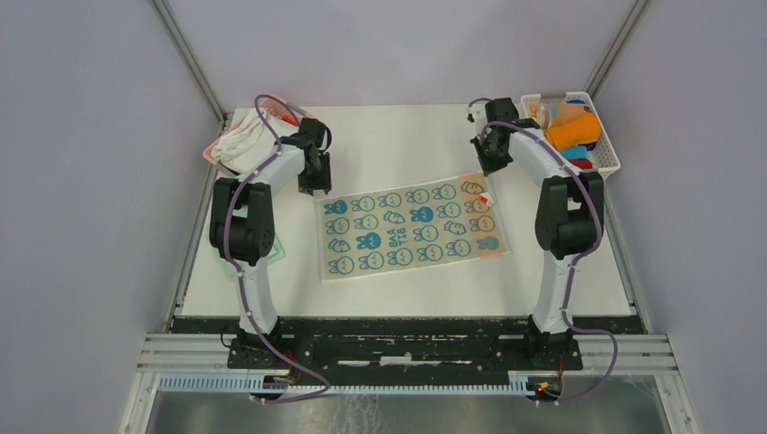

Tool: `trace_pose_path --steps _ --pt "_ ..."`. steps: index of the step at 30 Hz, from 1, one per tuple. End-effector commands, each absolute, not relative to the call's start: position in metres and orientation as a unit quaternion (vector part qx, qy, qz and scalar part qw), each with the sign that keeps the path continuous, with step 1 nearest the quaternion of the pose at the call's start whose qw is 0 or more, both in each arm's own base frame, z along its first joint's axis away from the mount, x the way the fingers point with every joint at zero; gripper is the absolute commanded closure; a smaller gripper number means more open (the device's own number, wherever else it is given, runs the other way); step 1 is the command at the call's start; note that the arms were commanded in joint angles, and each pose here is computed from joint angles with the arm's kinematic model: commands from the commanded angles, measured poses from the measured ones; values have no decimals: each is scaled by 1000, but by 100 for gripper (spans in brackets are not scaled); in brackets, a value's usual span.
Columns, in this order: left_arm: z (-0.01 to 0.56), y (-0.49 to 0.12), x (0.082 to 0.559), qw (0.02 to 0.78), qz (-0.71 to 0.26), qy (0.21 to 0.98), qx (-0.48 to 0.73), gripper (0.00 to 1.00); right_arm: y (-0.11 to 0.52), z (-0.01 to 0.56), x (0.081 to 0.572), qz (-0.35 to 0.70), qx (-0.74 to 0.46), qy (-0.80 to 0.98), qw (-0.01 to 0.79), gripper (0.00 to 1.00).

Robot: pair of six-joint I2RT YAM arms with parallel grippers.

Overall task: Roll the towels
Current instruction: Flatten out the towel at the center of the board.

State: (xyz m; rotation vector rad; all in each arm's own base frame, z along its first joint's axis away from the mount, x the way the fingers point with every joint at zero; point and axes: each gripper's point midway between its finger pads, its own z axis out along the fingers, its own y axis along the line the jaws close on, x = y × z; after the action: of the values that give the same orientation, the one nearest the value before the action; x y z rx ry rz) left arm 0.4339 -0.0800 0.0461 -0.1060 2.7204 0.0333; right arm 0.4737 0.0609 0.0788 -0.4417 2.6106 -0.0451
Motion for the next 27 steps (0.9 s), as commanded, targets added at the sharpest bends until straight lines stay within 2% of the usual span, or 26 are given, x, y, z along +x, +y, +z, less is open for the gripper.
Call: trace_pose_path --steps 1,11,13,17,19,27 --pt "41 -70 436 201 26 979 -15 52 64 80 485 -7 -168 951 261 100" --pt "-7 -72 411 119 13 993 -9 62 62 73 487 -1 -161 952 261 100" --pt "-12 -76 406 109 1 994 -7 68 62 73 488 1 -159 952 262 100" --pt "-15 -80 399 99 -11 995 -5 88 61 76 491 1 -154 951 269 100" --pt "-6 -80 404 113 -12 994 -3 97 61 79 493 4 -150 950 275 100" --pt "76 -81 471 238 -23 971 -8 97 49 119 517 32 -121 935 331 100"
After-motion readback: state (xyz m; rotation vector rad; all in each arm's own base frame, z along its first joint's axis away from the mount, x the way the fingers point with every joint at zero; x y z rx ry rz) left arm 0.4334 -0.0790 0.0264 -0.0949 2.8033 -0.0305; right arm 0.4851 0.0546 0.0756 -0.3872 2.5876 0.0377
